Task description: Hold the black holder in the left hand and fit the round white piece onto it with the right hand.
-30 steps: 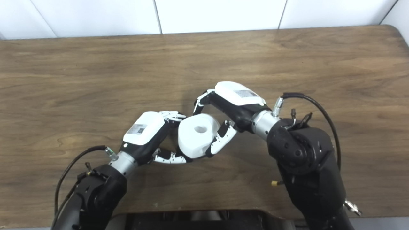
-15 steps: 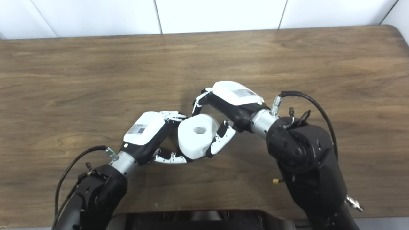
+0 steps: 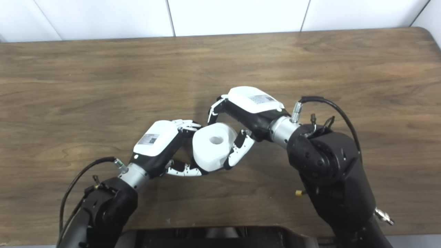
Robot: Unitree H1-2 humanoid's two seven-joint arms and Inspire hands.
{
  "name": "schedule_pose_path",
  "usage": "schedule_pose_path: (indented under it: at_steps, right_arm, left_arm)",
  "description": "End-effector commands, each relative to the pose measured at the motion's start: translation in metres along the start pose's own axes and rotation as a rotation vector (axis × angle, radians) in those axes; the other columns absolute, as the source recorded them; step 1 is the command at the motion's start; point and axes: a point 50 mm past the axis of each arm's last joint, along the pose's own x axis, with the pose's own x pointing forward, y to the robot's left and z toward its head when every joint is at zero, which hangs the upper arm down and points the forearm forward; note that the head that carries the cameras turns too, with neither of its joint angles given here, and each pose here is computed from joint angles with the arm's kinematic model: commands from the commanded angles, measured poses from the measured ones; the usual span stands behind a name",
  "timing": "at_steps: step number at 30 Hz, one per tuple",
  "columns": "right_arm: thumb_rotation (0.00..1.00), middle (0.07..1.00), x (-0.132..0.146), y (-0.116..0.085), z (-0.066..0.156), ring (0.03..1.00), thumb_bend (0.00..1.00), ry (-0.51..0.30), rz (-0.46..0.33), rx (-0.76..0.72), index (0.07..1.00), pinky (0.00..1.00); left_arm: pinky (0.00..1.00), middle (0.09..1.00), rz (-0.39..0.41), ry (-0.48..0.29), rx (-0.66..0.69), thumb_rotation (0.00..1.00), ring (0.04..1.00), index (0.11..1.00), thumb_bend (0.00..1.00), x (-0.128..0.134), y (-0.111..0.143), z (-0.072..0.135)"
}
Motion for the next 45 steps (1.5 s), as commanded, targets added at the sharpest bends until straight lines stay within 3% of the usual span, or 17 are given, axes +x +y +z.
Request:
schedule_pose_path:
  at_steps: [1, 14, 21, 45]
  right_arm:
    - [0.32, 0.805, -0.001, -0.009, 0.002, 0.929, 0.95, -0.017, -0.024, -0.051, 0.604, 0.82]
    - [0.36, 0.843, -0.003, -0.012, 0.0, 0.955, 1.0, -0.005, -0.007, -0.051, 0.676, 0.89]
    - [0.37, 0.943, -0.004, -0.015, 0.0, 1.0, 1.0, 0.011, 0.006, -0.073, 0.826, 1.0]
    - [0.43, 0.98, -0.006, -0.032, 0.001, 1.0, 1.0, 0.026, -0.006, -0.075, 0.878, 1.0]
  left_arm:
    - [0.85, 0.786, -0.118, 0.112, -0.004, 0.05, 0.855, 0.487, 0.52, -0.007, -0.018, -0.017]
    - [0.85, 0.783, -0.122, 0.107, -0.009, 0.05, 0.852, 0.487, 0.52, -0.004, -0.02, -0.015]
    - [0.86, 0.786, -0.13, 0.113, -0.011, 0.05, 0.857, 0.487, 0.52, -0.003, -0.021, -0.015]
    - [0.86, 0.788, -0.152, 0.126, -0.007, 0.05, 0.862, 0.487, 0.52, 0.001, -0.023, -0.019]
